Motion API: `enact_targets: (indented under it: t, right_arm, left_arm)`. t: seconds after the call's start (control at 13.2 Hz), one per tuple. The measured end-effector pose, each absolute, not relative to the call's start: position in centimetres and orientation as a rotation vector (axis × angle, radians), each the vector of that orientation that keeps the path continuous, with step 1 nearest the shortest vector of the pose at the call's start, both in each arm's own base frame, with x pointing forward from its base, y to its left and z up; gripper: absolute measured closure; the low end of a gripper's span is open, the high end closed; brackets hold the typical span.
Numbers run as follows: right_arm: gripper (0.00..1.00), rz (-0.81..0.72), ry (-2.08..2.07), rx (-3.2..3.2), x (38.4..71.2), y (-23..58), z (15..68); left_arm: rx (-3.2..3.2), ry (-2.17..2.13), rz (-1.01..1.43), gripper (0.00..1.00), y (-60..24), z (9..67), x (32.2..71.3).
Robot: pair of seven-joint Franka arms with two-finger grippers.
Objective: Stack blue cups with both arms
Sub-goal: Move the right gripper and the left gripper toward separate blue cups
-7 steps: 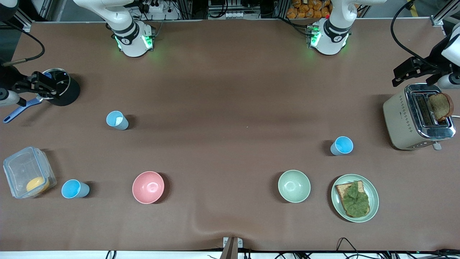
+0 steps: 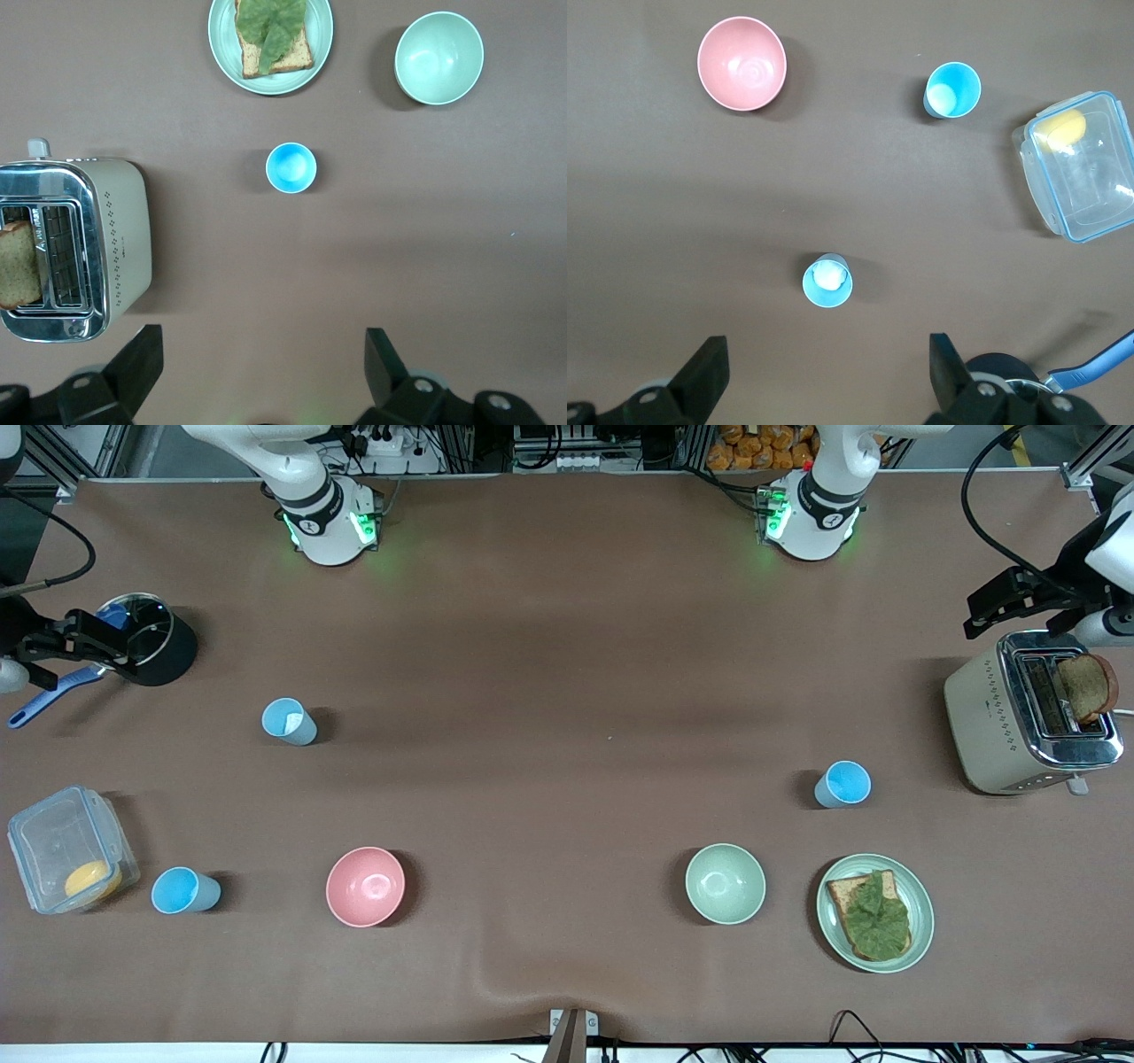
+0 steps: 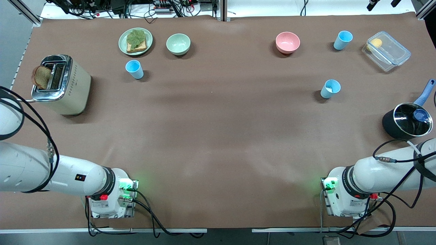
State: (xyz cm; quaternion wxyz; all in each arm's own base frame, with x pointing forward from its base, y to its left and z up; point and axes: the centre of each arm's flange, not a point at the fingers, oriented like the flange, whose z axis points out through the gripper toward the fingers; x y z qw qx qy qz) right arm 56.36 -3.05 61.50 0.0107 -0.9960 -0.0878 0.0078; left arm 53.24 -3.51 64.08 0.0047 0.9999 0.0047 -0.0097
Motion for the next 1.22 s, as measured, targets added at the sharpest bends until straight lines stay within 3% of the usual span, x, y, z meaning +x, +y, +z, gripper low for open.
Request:
enact_targets:
  t: [0.53,1.22]
  right_arm:
    - [0.0,0.027,-0.274,-3.108,56.4,-3.0,61.4]
    - [0.0,0.112,-0.228,-3.104,56.6,-4.7,59.7]
  left_arm:
    - [3.142,0.062,-0.071,0.0,-2.4,58.6,56.1]
    - [3.171,0.018,-0.074,0.0,-4.2,45.4,60.0]
